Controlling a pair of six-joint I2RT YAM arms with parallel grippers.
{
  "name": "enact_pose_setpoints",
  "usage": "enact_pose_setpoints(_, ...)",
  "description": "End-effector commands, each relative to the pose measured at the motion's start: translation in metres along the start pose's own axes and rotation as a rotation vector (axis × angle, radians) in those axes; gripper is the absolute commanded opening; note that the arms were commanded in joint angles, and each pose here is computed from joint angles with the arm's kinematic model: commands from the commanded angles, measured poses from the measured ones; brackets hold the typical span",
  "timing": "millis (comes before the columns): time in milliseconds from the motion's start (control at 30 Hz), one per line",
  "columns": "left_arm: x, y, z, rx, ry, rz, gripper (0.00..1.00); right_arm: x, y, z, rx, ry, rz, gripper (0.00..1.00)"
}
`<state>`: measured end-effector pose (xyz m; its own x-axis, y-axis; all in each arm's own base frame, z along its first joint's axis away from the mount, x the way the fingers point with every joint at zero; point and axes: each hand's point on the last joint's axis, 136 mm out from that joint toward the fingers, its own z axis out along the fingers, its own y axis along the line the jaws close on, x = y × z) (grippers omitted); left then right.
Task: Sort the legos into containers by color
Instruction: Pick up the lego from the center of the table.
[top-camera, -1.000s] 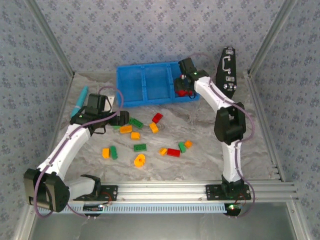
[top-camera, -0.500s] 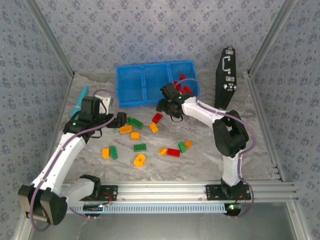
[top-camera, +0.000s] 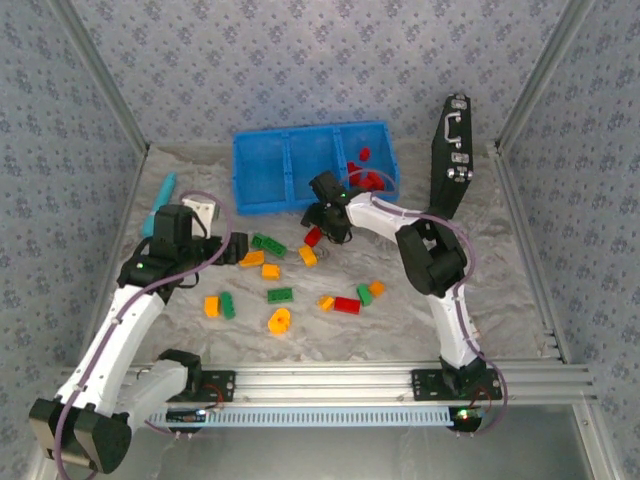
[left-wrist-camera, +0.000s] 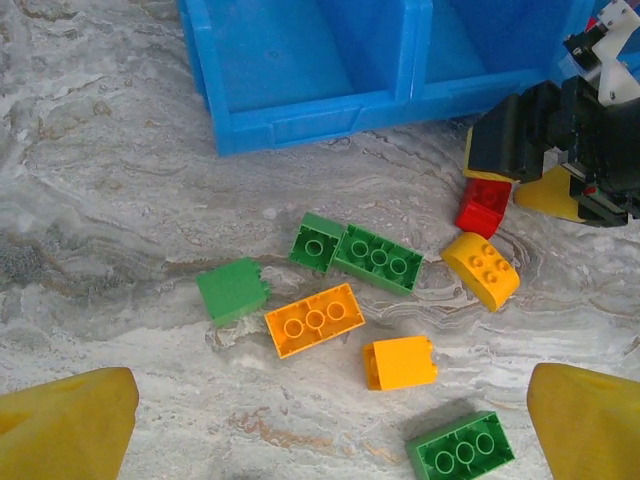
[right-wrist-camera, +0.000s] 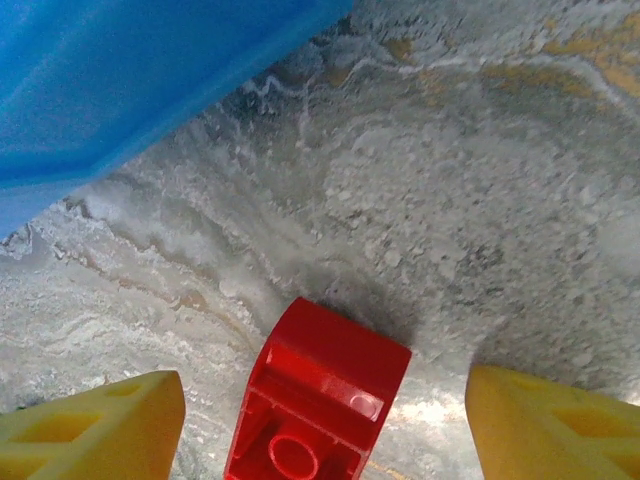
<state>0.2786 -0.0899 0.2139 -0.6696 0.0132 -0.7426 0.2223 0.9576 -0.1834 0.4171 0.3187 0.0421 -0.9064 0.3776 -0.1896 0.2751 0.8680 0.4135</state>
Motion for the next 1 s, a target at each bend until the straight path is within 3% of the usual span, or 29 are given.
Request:
enact_pose_setpoints(0,0.002,0.004,-0.003,-0.018,-0.009,0.021,1.0,0.011,-0.002,0.004,0.048,0.049,-0.02,0.72)
enact_pose_setpoints(300,0.002,0.004,-0.003,-0.019,-0.015,0.022,1.0,0.026,-0.024,0.017,0.154,0.105,-0.108,0.55)
enact_pose_setpoints(567,0.002,0.005,-0.001,-0.02,-0.009,0.022,1.0,0.022,-0.04,0.003,0.218,0.061,-0.226,0.28)
enact_pose_setpoints(800,0.003,0.006,0.005,-0.022,0.001,0.029,1.0,-0.017,-0.06,-0.061,0.249,-0.04,-0.325,0.21)
enact_pose_setpoints(967,0.005,0.007,0.01,-0.023,0.015,0.026,1.0,-0.077,-0.062,-0.103,0.25,-0.165,-0.387,0.21)
